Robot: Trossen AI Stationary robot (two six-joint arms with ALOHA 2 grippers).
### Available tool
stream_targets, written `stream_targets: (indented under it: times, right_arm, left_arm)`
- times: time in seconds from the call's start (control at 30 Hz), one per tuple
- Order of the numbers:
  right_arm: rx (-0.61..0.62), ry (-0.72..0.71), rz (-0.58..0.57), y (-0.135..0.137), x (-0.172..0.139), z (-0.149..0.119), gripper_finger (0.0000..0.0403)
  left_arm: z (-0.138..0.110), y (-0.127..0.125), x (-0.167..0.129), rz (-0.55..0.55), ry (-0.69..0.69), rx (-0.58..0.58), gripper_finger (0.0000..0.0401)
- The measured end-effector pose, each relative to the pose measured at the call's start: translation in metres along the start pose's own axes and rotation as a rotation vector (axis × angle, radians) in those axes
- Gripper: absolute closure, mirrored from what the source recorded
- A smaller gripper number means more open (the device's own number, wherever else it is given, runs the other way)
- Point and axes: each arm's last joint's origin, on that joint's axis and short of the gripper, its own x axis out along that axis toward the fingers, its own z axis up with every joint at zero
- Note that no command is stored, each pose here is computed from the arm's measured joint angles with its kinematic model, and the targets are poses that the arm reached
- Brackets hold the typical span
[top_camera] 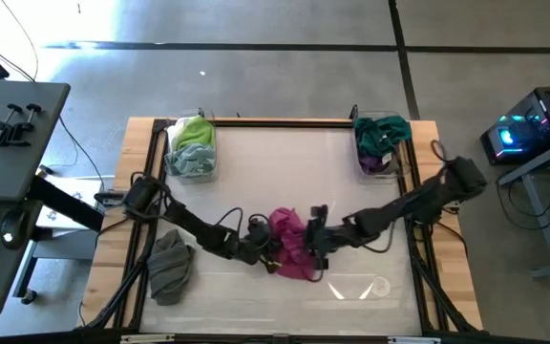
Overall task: Sort towels by color in basket
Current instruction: Put the pink towel into the right transparent bin
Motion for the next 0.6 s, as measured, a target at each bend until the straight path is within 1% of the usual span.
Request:
stream_targets:
  times: [0.07, 0.13, 0.23, 0.33, 0.4, 0.5, 0.53, 0.6]
  right_arm:
    - [-0.003, -0.028, 0.111, -0.002, 0.016, 0.003, 0.0197]
    - [-0.001, -0.014, 0.163, -0.006, 0.030, -0.001, 0.0174]
    - [-0.021, 0.000, 0.158, -0.009, 0.049, -0.008, 0.0153]
    - [-0.054, 0.012, 0.125, -0.009, 0.067, -0.017, 0.0153]
    - [-0.052, 0.007, 0.128, -0.007, 0.074, -0.020, 0.0168]
    - [-0.045, -0.004, 0.140, -0.004, 0.084, -0.024, 0.0213]
    - [-0.040, -0.002, 0.142, -0.003, 0.087, -0.026, 0.0233]
    - [-0.024, -0.002, 0.143, -0.002, 0.090, -0.029, 0.0277]
  left_arm:
    - [0.002, 0.000, -0.002, 0.003, 0.004, 0.021, 0.0401]
    - [0.007, -0.005, -0.002, -0.017, 0.002, 0.035, 0.0401]
    - [0.016, -0.010, -0.008, -0.031, -0.004, 0.073, 0.0401]
    - [0.028, -0.018, -0.021, -0.046, -0.006, 0.120, 0.0401]
    - [0.038, -0.025, -0.029, -0.064, -0.020, 0.152, 0.0401]
    - [0.049, -0.034, -0.044, -0.064, -0.037, 0.278, 0.0401]
    - [0.052, -0.037, -0.050, -0.055, -0.048, 0.313, 0.0401]
    - [0.054, -0.036, -0.058, 0.016, -0.068, 0.355, 0.0401]
